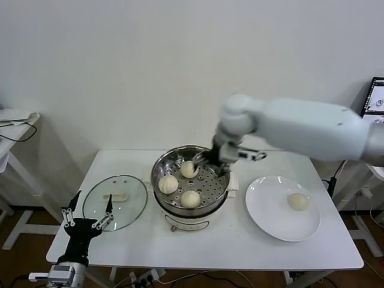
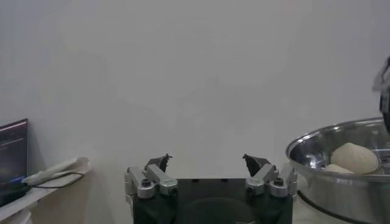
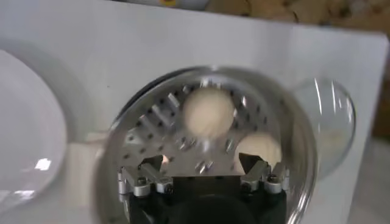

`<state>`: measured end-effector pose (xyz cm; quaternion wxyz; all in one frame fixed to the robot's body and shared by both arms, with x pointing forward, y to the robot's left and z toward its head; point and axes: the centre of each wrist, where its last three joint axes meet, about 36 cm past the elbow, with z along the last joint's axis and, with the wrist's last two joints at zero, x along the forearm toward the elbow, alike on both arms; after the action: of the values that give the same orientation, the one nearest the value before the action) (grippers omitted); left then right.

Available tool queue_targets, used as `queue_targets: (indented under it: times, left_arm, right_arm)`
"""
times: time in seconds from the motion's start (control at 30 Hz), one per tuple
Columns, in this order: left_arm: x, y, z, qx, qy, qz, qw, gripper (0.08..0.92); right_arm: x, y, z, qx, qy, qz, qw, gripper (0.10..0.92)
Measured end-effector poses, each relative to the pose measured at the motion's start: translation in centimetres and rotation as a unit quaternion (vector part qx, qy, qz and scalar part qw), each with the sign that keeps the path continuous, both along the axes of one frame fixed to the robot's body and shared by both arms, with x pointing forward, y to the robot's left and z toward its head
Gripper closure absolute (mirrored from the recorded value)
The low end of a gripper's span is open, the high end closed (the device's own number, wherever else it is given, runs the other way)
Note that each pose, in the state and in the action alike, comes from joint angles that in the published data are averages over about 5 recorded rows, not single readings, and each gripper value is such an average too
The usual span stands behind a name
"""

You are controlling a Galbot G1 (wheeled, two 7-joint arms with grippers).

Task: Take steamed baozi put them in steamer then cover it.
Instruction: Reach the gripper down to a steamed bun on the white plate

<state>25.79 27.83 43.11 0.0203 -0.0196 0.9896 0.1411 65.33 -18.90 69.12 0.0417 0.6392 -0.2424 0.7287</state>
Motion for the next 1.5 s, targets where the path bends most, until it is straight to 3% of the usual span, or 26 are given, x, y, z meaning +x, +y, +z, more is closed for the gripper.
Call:
queue_targets:
  times: [0.13, 0.3, 0.6, 1.03, 1.5]
  left_arm:
    - [-0.1, -0.1, 0.0, 0.000, 0.001, 0.000, 1.000, 0.177]
    - [-0.3, 0.0, -0.2, 0.002, 0.005, 0.003, 1.000, 0.177]
    - [-0.6, 0.3, -0.2, 0.005, 0.009, 0.008, 1.000, 0.177]
    - [-0.7, 0.5, -0.6, 0.007, 0.014, 0.011, 1.000, 0.177]
    - [-0.7, 0.8, -0.8, 0.010, 0.017, 0.014, 1.000, 0.177]
  right_arm:
    - [2.2, -7.7, 0.3, 0.017, 0.018, -0.147, 0.989, 0.200]
    - [3.4, -16.7, -1.9, 0.033, 0.051, -0.304, 0.951, 0.200]
    - [3.0, -26.6, -9.5, 0.032, 0.105, -0.464, 0.879, 0.200]
    - [1.2, -31.0, -17.9, 0.013, 0.138, -0.545, 0.827, 0.200]
    - [0.9, -30.0, -21.8, 0.018, 0.138, -0.563, 0.815, 0.212]
